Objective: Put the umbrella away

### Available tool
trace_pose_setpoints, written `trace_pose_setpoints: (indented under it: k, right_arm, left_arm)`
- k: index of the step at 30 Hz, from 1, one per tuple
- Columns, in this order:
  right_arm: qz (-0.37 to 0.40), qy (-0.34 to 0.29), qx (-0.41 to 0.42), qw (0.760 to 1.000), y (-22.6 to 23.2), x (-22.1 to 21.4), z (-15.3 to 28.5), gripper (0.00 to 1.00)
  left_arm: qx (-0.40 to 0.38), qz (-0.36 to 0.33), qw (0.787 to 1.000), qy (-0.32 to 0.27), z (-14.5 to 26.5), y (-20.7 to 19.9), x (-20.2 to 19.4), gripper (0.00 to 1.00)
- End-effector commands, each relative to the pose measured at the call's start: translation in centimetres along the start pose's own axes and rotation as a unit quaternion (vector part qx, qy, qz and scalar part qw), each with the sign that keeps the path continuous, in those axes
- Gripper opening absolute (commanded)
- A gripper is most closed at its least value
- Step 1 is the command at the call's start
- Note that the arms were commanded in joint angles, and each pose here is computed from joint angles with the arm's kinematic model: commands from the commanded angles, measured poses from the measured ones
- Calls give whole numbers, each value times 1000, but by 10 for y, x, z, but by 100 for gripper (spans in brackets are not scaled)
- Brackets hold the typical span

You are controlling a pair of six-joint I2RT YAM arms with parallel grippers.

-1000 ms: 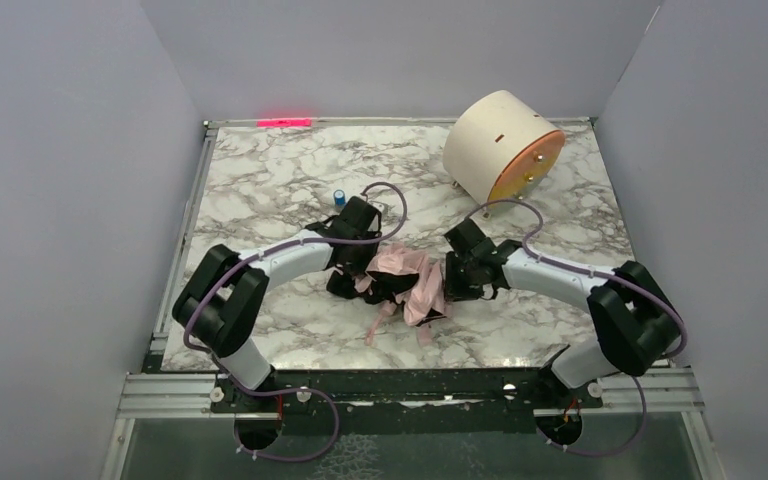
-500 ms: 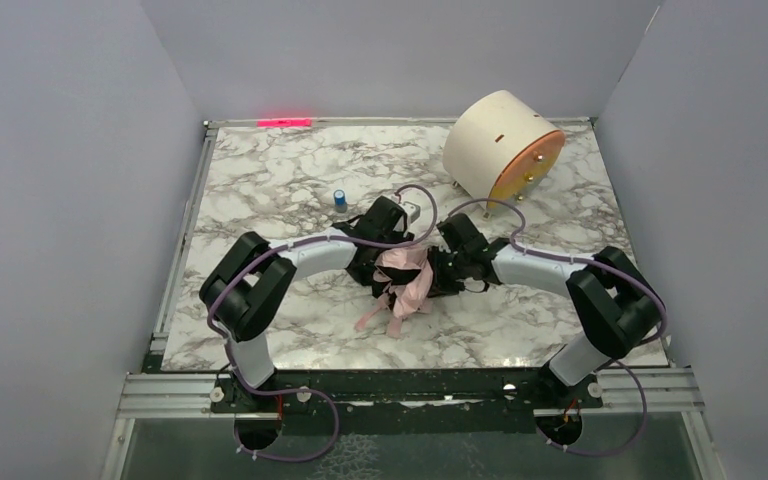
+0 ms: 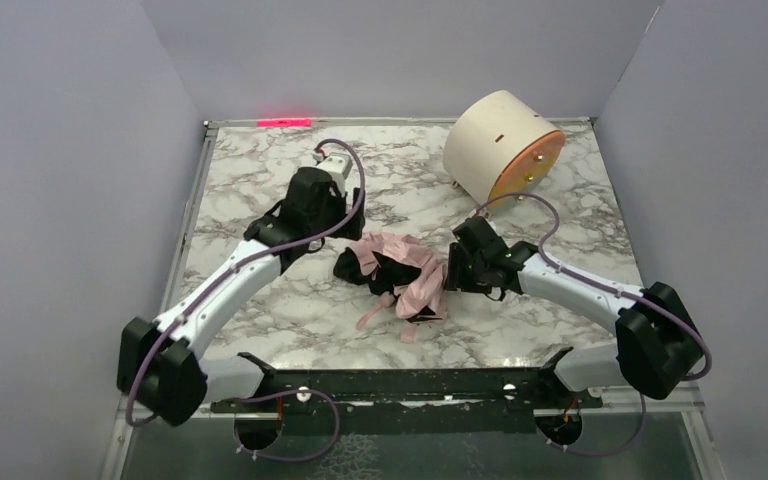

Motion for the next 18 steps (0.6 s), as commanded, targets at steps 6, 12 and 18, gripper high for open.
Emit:
trace_pose_setpoints:
  k: [6, 12, 18]
  right_arm:
    - [5, -58, -91, 994, -16, 25, 26, 62]
    - [6, -28, -38, 999, -2, 26, 17, 71]
    - [-4, -1, 3, 1000, 7, 19, 8, 71]
  left_arm:
    - [-77, 14, 996, -36, 89, -12, -34, 98]
    - [-161, -22, 987, -19, 103, -58, -51, 99]
    - [-179, -96, 978, 36, 90, -93, -82, 99]
Point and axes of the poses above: each gripper's point midway between its finger pads, its own z axis back along the fingers, its own y axis along the line the jaws close on, x = y × z, the point moved 7 cm from there along z, back along the fingers, and after that the axes turned 2 degrees about -z, right-handed, at the moved point
